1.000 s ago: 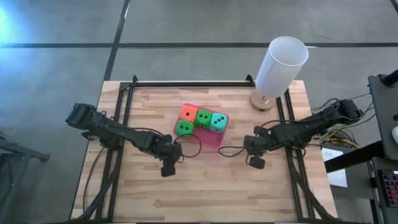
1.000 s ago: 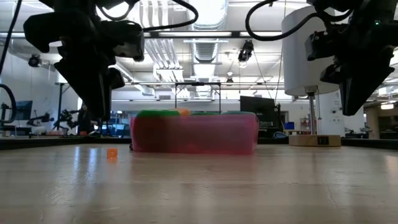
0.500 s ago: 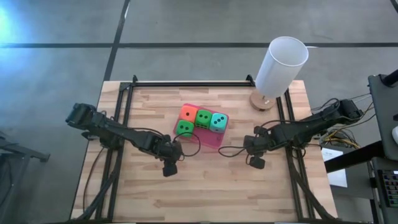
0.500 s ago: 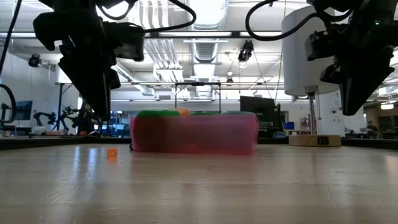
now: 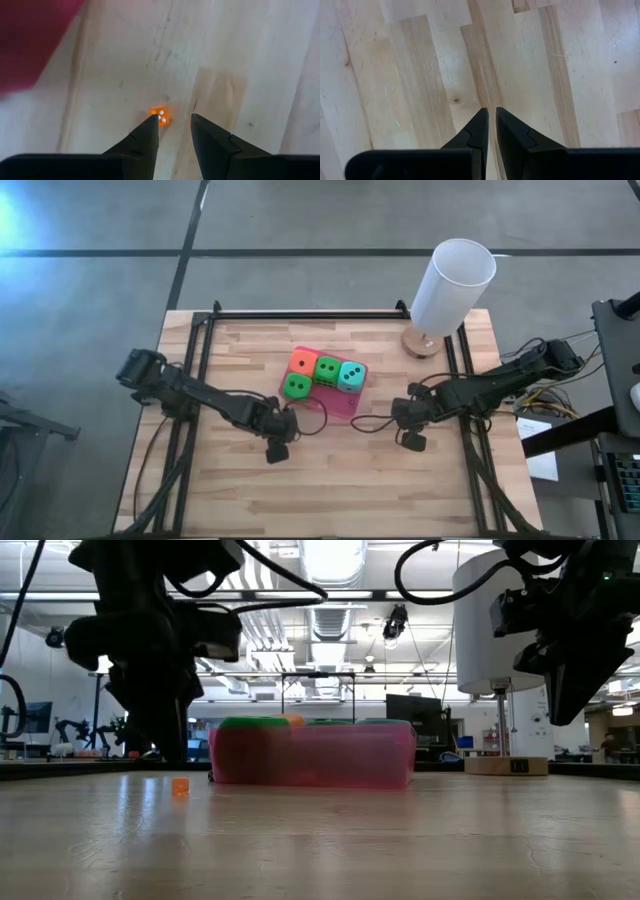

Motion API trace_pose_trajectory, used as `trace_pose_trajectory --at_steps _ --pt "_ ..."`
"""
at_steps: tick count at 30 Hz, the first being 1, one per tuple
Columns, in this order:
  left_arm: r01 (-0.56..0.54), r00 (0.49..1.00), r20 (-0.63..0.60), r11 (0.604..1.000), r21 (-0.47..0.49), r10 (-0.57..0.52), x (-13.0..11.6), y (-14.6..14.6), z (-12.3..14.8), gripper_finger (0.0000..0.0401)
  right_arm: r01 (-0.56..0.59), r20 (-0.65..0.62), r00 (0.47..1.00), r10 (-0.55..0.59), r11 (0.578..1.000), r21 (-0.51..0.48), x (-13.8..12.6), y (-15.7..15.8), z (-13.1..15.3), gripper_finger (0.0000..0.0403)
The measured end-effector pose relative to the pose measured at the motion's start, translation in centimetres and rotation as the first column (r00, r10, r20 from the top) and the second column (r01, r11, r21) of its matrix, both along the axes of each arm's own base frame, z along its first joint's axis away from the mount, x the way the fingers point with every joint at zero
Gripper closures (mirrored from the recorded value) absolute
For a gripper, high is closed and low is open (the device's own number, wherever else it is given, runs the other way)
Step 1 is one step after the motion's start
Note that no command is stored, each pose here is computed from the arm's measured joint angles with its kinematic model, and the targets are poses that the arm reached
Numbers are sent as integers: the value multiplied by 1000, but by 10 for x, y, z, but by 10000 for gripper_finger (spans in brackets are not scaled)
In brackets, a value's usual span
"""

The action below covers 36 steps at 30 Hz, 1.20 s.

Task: Pick & Place Dice
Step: Put the small orange die into the pink bin

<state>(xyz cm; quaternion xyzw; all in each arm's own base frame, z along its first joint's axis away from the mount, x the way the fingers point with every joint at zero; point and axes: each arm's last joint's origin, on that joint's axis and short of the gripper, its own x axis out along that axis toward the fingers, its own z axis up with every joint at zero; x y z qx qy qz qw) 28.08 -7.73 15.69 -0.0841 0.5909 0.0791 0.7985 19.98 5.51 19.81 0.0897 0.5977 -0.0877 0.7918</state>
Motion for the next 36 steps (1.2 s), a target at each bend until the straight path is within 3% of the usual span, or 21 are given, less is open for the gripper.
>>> trace_pose_trajectory --at_steps 22,36 --pt "-119 993 9 993 9 119 0 1 -4 281 -5 1 1000 5 1000 -1 0 0 0 369" --pt "-121 991 61 993 6 120 0 2 -10 281 -5 2 1000 5 1000 -1 0 0 0 369"
